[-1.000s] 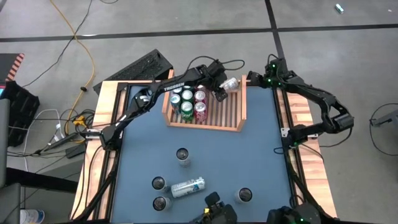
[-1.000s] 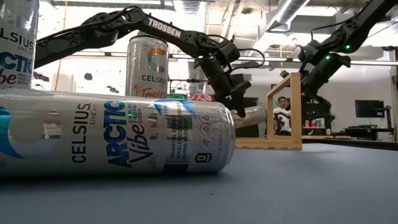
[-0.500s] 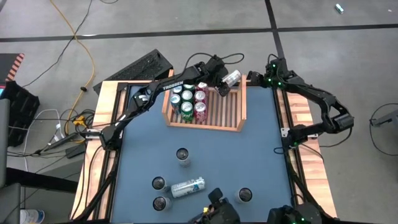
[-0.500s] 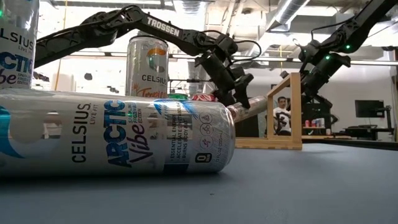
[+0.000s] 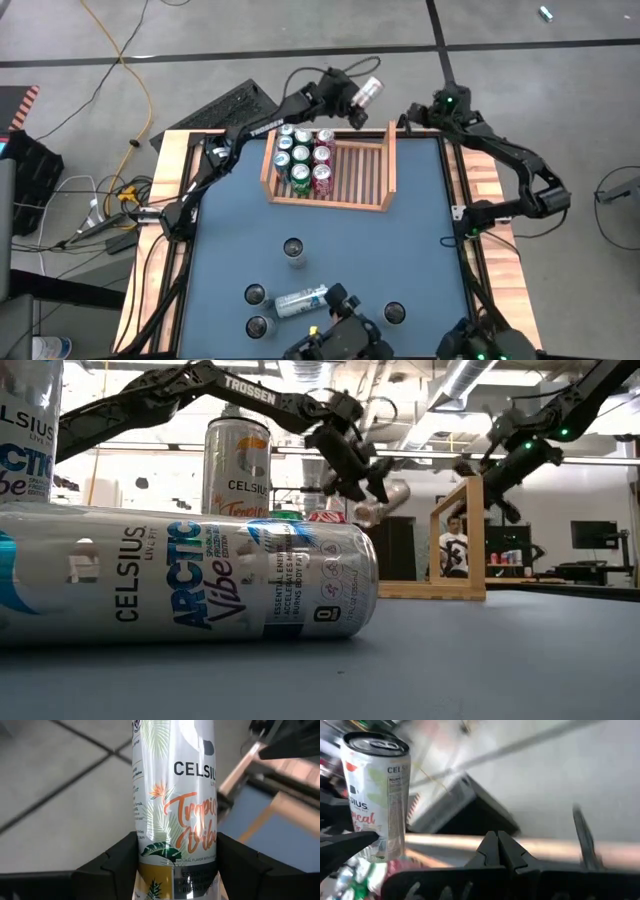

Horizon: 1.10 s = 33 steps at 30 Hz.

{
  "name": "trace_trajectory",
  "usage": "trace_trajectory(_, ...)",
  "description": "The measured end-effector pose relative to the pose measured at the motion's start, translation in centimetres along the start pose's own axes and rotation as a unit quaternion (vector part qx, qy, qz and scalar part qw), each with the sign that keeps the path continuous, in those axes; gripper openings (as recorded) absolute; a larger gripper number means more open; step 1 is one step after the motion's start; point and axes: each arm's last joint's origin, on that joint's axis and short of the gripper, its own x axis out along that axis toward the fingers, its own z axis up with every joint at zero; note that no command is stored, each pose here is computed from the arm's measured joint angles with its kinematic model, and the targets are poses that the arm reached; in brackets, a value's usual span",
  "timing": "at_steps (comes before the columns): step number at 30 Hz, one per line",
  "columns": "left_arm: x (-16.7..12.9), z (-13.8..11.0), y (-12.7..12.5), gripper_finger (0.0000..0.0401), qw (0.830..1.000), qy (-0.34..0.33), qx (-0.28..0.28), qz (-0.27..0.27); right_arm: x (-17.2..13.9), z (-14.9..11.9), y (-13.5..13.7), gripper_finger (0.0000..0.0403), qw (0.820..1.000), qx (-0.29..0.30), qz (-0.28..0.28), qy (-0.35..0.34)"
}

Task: Place canned beverage on shelf
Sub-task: Put the light yellow soda can on the shelf

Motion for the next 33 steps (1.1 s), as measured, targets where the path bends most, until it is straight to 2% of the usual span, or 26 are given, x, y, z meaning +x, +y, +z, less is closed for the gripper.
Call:
trace_trajectory(4,-2.3,2.6,0.2,0.0206,0.998,-0.055,0.009,-0.013,-1.4,1.8,1.3,0.0014,0.993,-0.053,0.065,-0.078)
trace_trajectory(8,-5.1,5.6,-0.1,0.0206,0.991,-0.124,0.027,-0.044,-3.4,3.5,3.1,0.0063,0.971,-0.102,0.158,-0.149)
trace_trajectory(11,-7.2,7.4,-0.7,0.0206,0.982,-0.176,0.046,-0.053,-4.9,4.1,4.8,0.0124,0.948,-0.128,0.216,-0.194)
trace_trajectory(14,-8.5,8.6,-1.4,0.0206,0.969,-0.223,0.078,-0.074,-6.2,4.2,6.7,0.0202,0.920,-0.157,0.268,-0.237)
trace_trajectory(17,-9.1,9.1,-2.0,0.0206,0.957,-0.253,0.094,-0.104,-7.4,4.1,8.5,0.0277,0.889,-0.182,0.318,-0.276)
trace_trajectory(20,-9.2,9.3,-2.3,0.0206,0.950,-0.262,0.084,-0.146,-8.6,4.3,9.9,0.0327,0.866,-0.195,0.350,-0.299)
trace_trajectory(23,-9.3,9.3,-2.5,0.0206,0.944,-0.265,0.084,-0.177,-9.5,4.7,11.1,0.0355,0.858,-0.199,0.365,-0.302)
trace_trajectory(28,-9.6,9.6,-2.8,0.0206,0.922,-0.284,0.094,-0.245,-10.2,5.4,12.2,0.0362,0.859,-0.207,0.363,-0.297)
trace_trajectory(33,-10.0,9.9,-3.1,0.0206,0.912,-0.305,0.098,-0.256,-10.2,5.4,12.8,0.0363,0.861,-0.228,0.355,-0.285)
